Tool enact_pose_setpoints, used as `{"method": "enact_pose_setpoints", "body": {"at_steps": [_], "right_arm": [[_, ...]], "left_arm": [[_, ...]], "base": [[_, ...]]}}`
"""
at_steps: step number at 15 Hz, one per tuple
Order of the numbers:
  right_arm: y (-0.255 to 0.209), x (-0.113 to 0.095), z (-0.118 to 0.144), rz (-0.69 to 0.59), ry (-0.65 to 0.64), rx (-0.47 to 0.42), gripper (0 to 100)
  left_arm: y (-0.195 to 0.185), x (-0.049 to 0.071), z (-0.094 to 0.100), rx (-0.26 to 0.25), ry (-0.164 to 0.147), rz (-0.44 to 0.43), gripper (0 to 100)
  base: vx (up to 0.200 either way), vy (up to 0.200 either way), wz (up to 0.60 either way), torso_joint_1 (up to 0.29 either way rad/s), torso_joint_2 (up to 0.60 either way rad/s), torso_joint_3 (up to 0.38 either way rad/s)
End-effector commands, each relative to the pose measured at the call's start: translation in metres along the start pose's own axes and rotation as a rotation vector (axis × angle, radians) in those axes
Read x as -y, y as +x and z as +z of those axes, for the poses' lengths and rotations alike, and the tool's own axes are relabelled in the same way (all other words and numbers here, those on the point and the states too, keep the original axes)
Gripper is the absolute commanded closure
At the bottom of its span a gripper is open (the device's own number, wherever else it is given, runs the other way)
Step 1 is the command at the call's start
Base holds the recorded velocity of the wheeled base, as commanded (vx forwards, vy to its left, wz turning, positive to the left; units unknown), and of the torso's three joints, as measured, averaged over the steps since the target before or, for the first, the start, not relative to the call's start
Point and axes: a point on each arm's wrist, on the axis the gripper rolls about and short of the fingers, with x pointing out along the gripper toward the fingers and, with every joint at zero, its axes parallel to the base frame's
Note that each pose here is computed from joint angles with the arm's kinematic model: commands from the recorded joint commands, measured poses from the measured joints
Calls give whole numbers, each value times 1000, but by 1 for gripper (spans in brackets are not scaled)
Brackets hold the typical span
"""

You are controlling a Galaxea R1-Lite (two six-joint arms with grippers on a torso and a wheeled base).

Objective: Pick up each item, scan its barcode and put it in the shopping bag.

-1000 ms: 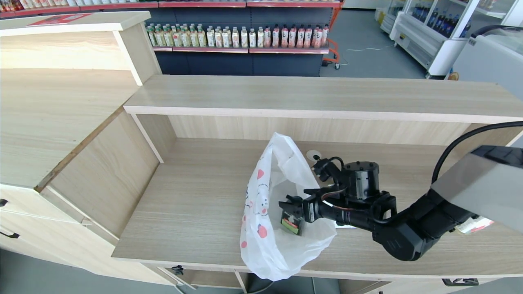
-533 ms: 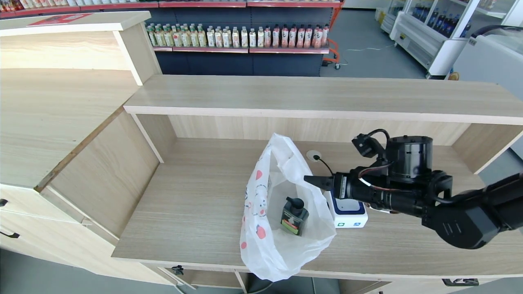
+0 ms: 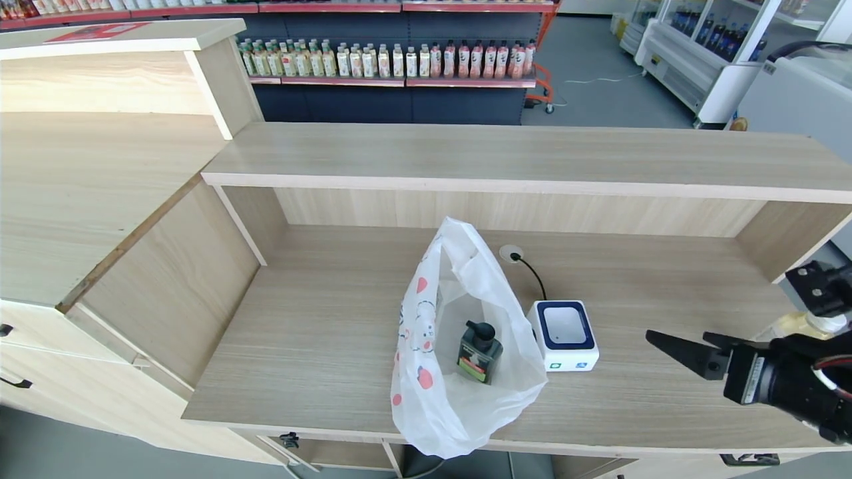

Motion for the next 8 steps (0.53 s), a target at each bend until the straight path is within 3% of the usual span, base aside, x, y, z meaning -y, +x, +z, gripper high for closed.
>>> {"method": "enact_pose_setpoints", "body": {"at_steps": [1, 4, 7, 8], "right_arm": [[-103, 4, -73, -164, -69, 163, 0], [-138, 3, -120, -292, -92, 204, 0], [-150, 1, -132, -266, -219, 324, 0], [-150, 1, -132, -266, -224, 324, 0]], "left_arm": [[0, 0, 0, 0, 0, 0, 0], [0, 0, 0, 0, 0, 0, 0], [0, 0, 0, 0, 0, 0, 0], [0, 0, 0, 0, 0, 0, 0]], "base": [[0, 0, 0, 0, 0, 0], [0, 0, 0, 0, 0, 0], [0, 0, 0, 0, 0, 0], [0, 0, 0, 0, 0, 0]]}}
